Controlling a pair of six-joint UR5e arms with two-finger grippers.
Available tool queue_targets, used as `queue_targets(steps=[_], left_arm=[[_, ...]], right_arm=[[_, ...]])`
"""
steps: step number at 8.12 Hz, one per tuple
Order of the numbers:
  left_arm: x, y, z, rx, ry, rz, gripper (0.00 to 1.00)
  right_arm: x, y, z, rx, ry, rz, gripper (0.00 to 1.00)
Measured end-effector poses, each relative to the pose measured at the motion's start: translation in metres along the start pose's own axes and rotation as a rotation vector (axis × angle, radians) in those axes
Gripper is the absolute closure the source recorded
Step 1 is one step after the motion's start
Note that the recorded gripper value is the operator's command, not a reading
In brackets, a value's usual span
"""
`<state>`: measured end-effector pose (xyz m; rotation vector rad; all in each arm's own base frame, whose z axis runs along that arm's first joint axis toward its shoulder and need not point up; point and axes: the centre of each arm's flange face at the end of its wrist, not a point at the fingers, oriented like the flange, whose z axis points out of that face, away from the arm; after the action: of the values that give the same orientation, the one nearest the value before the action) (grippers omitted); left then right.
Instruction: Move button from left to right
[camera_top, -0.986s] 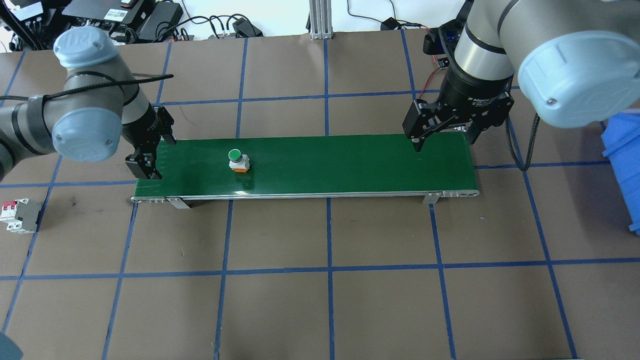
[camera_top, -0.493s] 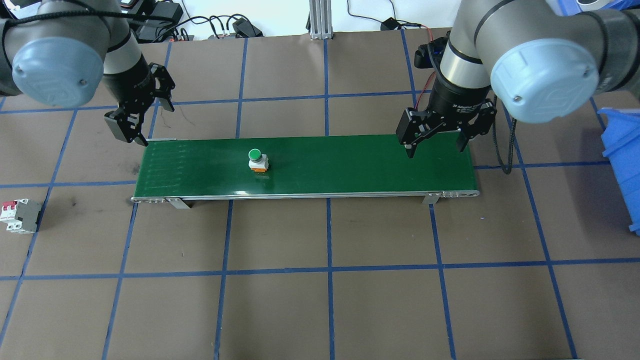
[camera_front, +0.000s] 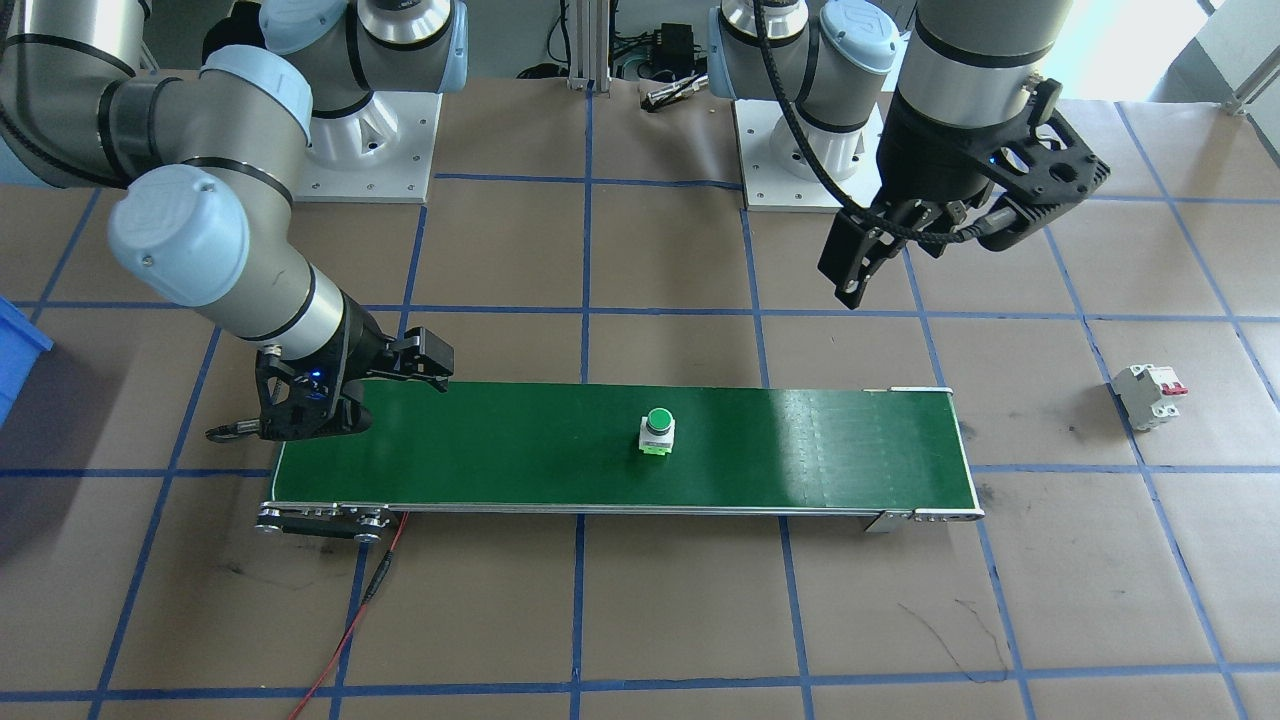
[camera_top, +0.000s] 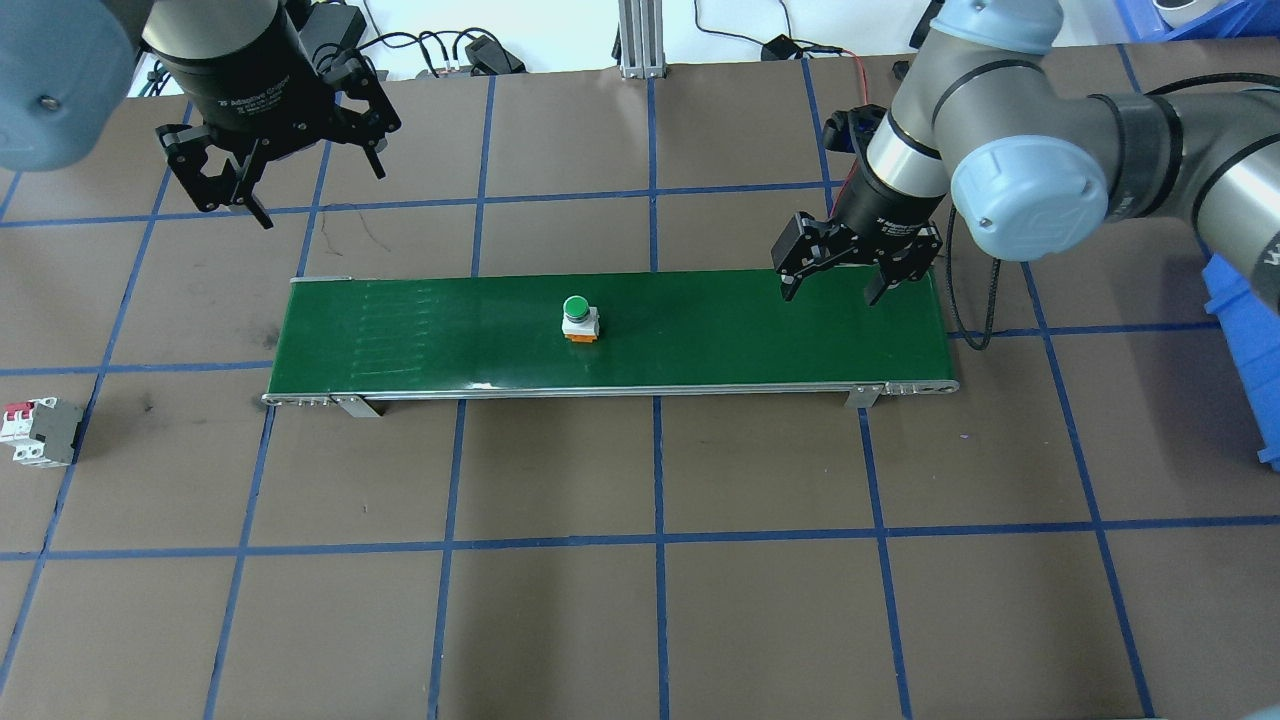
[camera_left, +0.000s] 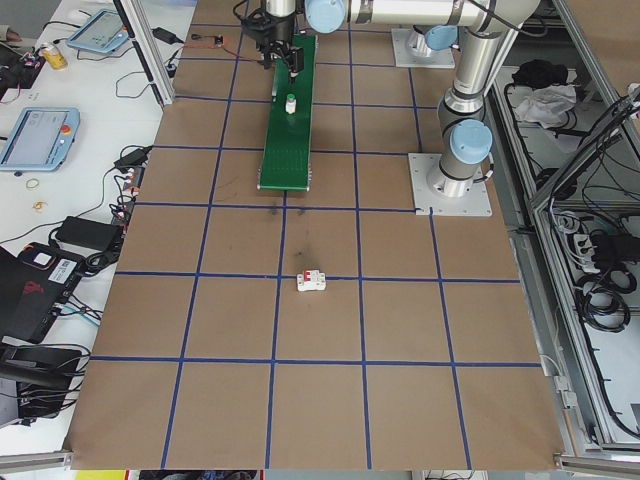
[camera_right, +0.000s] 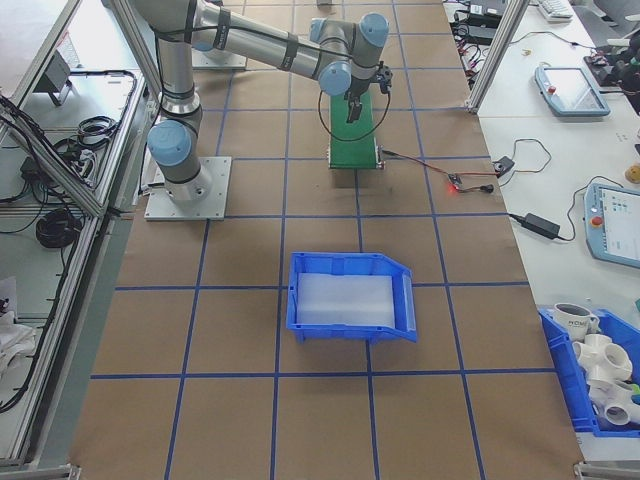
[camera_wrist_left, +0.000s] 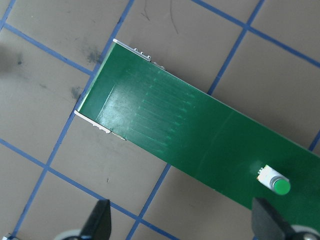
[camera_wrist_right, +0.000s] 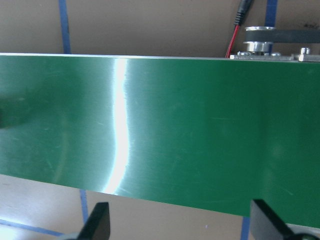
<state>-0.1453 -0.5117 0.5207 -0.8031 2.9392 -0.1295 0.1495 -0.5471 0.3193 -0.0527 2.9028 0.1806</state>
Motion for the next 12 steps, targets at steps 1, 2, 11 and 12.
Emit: queue_targets(steps=[1,2,11,12], left_arm=[[0.002,0.01,-0.003,-0.02,-0.002,0.12,0.0],[0.006,0.016,-0.003,-0.046,0.026,0.201,0.0],[0.024,0.036,-0.006,-0.064,0.124,0.675,0.0],[0.023,0.037,-0.007,-0.064,0.124,0.674,0.0]], right_arm=[[0.014,-0.001,-0.005,0.004,-0.081,0.045,0.01],[0.022,-0.001,-0.009,0.006,-0.119,0.107,0.03],[-0.058,-0.004,0.025,0.086,-0.033,0.165,0.05],[-0.056,-0.007,0.034,0.076,-0.023,0.151,0.11]])
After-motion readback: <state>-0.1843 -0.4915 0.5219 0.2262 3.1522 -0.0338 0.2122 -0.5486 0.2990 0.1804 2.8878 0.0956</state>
